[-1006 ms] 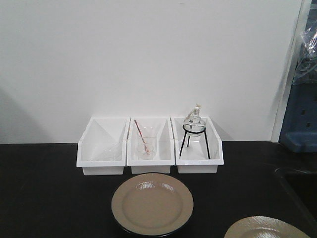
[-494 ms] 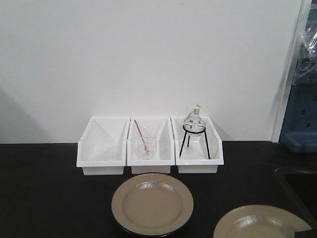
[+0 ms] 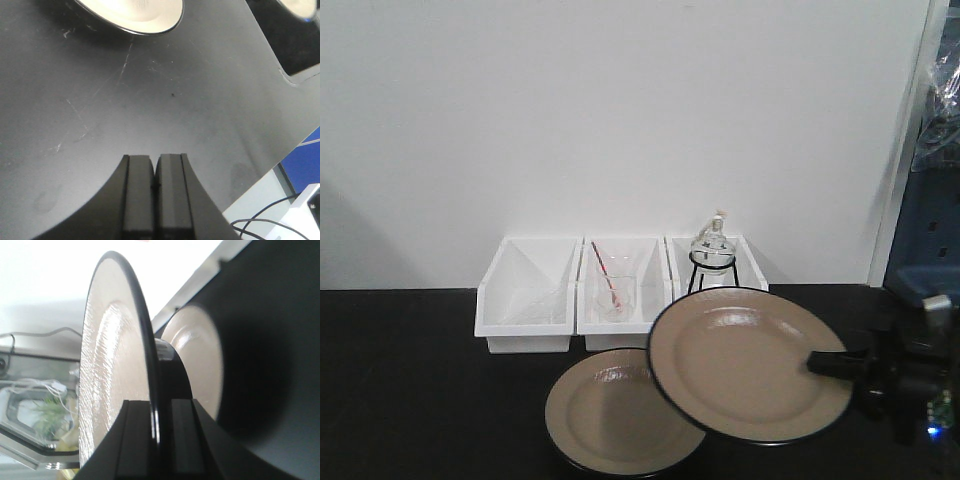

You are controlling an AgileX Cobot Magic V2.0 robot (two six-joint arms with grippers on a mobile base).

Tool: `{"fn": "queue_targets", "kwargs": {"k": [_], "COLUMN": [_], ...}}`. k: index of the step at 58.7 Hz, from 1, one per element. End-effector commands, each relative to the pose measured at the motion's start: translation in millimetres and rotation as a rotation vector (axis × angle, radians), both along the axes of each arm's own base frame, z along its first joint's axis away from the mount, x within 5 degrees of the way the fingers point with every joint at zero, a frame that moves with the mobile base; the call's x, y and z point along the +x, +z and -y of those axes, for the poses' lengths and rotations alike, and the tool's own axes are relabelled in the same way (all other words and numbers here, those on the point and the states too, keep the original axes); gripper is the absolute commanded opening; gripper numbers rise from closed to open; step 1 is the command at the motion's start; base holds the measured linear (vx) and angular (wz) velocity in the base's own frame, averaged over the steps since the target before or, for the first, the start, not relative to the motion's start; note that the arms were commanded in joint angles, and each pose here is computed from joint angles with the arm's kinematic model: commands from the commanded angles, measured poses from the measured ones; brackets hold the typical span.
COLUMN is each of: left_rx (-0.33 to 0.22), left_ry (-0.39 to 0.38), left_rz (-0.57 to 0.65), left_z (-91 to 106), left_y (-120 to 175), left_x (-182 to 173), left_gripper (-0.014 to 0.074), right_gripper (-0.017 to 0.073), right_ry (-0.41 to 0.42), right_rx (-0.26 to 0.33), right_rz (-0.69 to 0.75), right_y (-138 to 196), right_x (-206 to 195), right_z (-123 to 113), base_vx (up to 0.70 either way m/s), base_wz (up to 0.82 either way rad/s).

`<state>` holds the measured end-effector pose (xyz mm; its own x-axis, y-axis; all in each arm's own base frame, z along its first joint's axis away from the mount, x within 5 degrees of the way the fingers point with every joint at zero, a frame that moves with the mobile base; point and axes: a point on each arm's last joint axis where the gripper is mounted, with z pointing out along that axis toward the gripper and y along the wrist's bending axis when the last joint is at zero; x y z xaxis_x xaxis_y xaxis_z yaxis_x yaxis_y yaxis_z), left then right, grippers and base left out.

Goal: Arrange circular plates on left workspace
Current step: 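Lift the plate with the right gripper and lower it onto the first plate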

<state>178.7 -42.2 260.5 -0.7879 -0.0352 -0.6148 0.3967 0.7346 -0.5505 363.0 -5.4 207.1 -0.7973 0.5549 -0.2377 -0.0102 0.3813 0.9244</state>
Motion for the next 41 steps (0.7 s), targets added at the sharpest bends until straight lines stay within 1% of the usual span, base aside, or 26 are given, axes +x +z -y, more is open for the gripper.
{"fn": "queue_targets", "kwargs": {"k": [1,5,10,15,19,29,41], "left_rx": [-0.057,-0.057,-0.057,-0.055,-0.055,-0.054,-0.055], "left_ry": [0.015,0.015,0.015,0.014,0.014,0.017,0.014], "left_rz": [0.050,0.050,0.050,0.050,0.050,0.051,0.051], "left_z": [2.9,2.9,2.9,2.9,2.9,2.7,2.8], "left_y": [14,14,14,14,14,14,14], "left_x": [2,2,2,2,2,2,2], "left_gripper": [0.0000,0.0000,0.0000,0.0000,0.0000,0.0000,0.0000], "right_gripper": [-0.0005,-0.0005,-0.0005,-0.0005,-0.0005,-0.0005,0.0008], "right_ry": [-0.055,-0.049,-0.040,-0.026,-0.013,0.015,0.028], "right_rx": [0.066,0.010,-0.038,-0.056,-0.053,-0.037,-0.065], "right_rz": [0.098,0.086,0.085,0.074,0.059,0.023,0.041], "right_y": [36,34,32,28,23,5,-6], "right_x": [11,17,25,34,42,60,70], "right_z": [-29,-54,-80,-99,-112,-135,-138], "base_vx": [0.00,0.00,0.00,0.00,0.00,0.00,0.00], "base_wz": [0.00,0.00,0.00,0.00,0.00,0.00,0.00]}}
